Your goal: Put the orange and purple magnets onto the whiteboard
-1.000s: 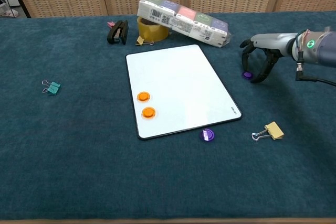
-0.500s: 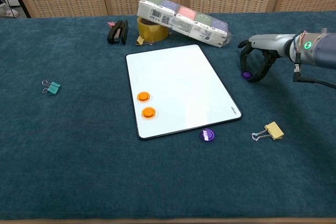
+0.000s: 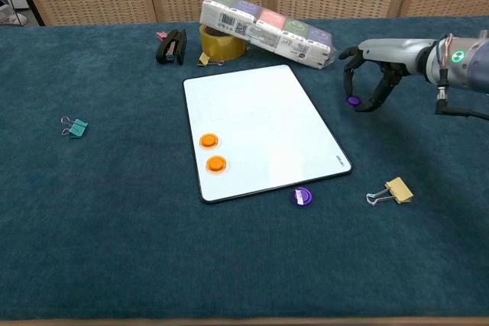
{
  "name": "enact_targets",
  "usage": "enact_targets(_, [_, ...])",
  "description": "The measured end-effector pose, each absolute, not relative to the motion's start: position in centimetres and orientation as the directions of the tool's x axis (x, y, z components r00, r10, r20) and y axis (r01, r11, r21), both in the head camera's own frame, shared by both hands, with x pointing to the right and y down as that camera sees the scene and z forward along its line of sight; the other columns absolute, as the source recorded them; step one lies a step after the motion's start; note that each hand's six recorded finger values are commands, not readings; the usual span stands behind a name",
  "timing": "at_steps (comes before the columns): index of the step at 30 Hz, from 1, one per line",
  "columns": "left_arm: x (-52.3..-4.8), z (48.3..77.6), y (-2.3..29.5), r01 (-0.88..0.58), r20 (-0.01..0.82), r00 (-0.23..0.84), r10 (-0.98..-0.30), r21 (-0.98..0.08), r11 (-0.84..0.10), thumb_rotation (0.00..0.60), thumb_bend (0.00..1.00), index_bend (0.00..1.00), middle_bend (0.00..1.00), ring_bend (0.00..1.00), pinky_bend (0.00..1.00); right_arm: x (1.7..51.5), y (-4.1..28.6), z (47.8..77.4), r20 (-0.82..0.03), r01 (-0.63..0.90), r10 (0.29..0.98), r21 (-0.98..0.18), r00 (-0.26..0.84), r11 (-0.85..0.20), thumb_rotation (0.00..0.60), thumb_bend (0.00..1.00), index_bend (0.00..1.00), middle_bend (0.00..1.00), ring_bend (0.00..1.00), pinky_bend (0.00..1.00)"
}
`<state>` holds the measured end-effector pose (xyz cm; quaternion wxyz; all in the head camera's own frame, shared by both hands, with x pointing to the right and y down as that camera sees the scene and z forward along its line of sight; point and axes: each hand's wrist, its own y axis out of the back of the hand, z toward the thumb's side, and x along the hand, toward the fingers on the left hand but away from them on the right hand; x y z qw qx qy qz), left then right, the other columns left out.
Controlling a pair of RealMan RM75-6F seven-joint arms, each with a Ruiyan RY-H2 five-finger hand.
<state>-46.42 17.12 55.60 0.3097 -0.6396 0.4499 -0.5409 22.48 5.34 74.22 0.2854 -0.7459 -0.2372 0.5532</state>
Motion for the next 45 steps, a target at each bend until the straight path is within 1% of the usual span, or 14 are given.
enact_targets(8, [-46.1, 55.8, 17.3, -0.236, 0.422, 0.020, -0.906, -0.879, -0.415, 0.600, 0.07, 0.12, 0.00, 0.00, 0.00, 17.9, 8.4, 72.0, -0.658, 0.020, 0.630, -0.685, 0.413, -0.729, 0.600, 0.43, 0.51, 0.00, 0.00, 0.00])
enact_targets(13, [-46.1, 55.7, 17.5, -0.238, 0.421, 0.024, -0.907, -0.878, -0.414, 0.600, 0.07, 0.12, 0.00, 0.00, 0.00, 14.9, 9.7, 72.1, -0.649, 0.003, 0.609, -0.683, 0.457, -0.730, 0.600, 0.44, 0.52, 0.00, 0.00, 0.00])
enact_targets(18, [-46.1, 55.6, 17.5, -0.244, 0.426, 0.027, -0.904, -0.875, -0.419, 0.600, 0.07, 0.12, 0.00, 0.00, 0.00, 13.6, 10.1, 72.9, -0.659, 0.000, 0.602, -0.674, 0.451, -0.738, 0.600, 0.44, 0.52, 0.00, 0.00, 0.00])
enact_targets(24, [-46.3, 55.6, 17.5, -0.250, 0.430, 0.027, -0.902, -0.871, -0.422, 0.600, 0.07, 0.12, 0.00, 0.00, 0.00, 13.9, 9.6, 74.1, -0.677, -0.002, 0.613, -0.672, 0.407, -0.740, 0.600, 0.44, 0.52, 0.00, 0.00, 0.00])
enact_targets(26, [-46.3, 55.5, 17.5, -0.250, 0.430, 0.029, -0.902, -0.871, -0.423, 0.600, 0.07, 0.12, 0.00, 0.00, 0.00, 14.0, 9.4, 74.4, -0.682, -0.009, 0.617, -0.674, 0.392, -0.739, 0.600, 0.44, 0.49, 0.00, 0.00, 0.00])
enact_targets(28, [-46.3, 55.5, 17.5, -0.250, 0.430, 0.029, -0.903, -0.871, -0.423, 0.600, 0.06, 0.12, 0.00, 0.00, 0.00, 14.1, 9.4, 74.5, -0.686, -0.011, 0.616, -0.672, 0.387, -0.741, 0.600, 0.44, 0.41, 0.00, 0.00, 0.00])
enact_targets(30, [-46.3, 55.5, 17.5, -0.250, 0.428, 0.029, -0.903, -0.872, -0.422, 0.600, 0.07, 0.12, 0.00, 0.00, 0.00, 14.1, 9.5, 74.5, -0.690, -0.011, 0.611, -0.666, 0.388, -0.746, 0.600, 0.44, 0.30, 0.00, 0.00, 0.00])
enact_targets(33, [-46.4, 55.5, 17.5, -0.250, 0.427, 0.028, -0.904, -0.872, -0.420, 0.600, 0.07, 0.12, 0.00, 0.00, 0.00, 14.2, 9.6, 74.4, -0.698, -0.019, 0.599, -0.657, 0.394, -0.753, 0.600, 0.44, 0.22, 0.00, 0.00, 0.00])
enact_targets(35, [-46.4, 55.5, 17.5, -0.251, 0.427, 0.027, -0.904, -0.872, -0.420, 0.600, 0.07, 0.12, 0.00, 0.00, 0.00, 14.2, 9.7, 74.1, -0.697, -0.019, 0.595, -0.656, 0.400, -0.755, 0.600, 0.44, 0.20, 0.00, 0.00, 0.00])
enact_targets(38, [-46.4, 55.4, 17.5, -0.251, 0.426, 0.026, -0.904, -0.873, -0.419, 0.600, 0.06, 0.12, 0.00, 0.00, 0.00, 14.2, 9.7, 73.5, -0.688, -0.016, 0.599, -0.662, 0.409, -0.749, 0.600, 0.44, 0.20, 0.00, 0.00, 0.00])
enact_targets(42, [-46.4, 55.4, 17.4, -0.252, 0.425, 0.025, -0.905, -0.873, -0.417, 0.600, 0.07, 0.12, 0.00, 0.00, 0.00, 14.2, 9.8, 72.3, -0.668, -0.009, 0.608, -0.676, 0.429, -0.737, 0.600, 0.44, 0.22, 0.00, 0.00, 0.00])
enact_targets(45, [-46.5, 55.4, 17.4, -0.252, 0.426, 0.024, -0.905, -0.873, -0.418, 0.600, 0.07, 0.12, 0.00, 0.00, 0.00, 14.4, 10.1, 71.1, -0.651, -0.001, 0.612, -0.686, 0.450, -0.728, 0.600, 0.44, 0.27, 0.00, 0.00, 0.00])
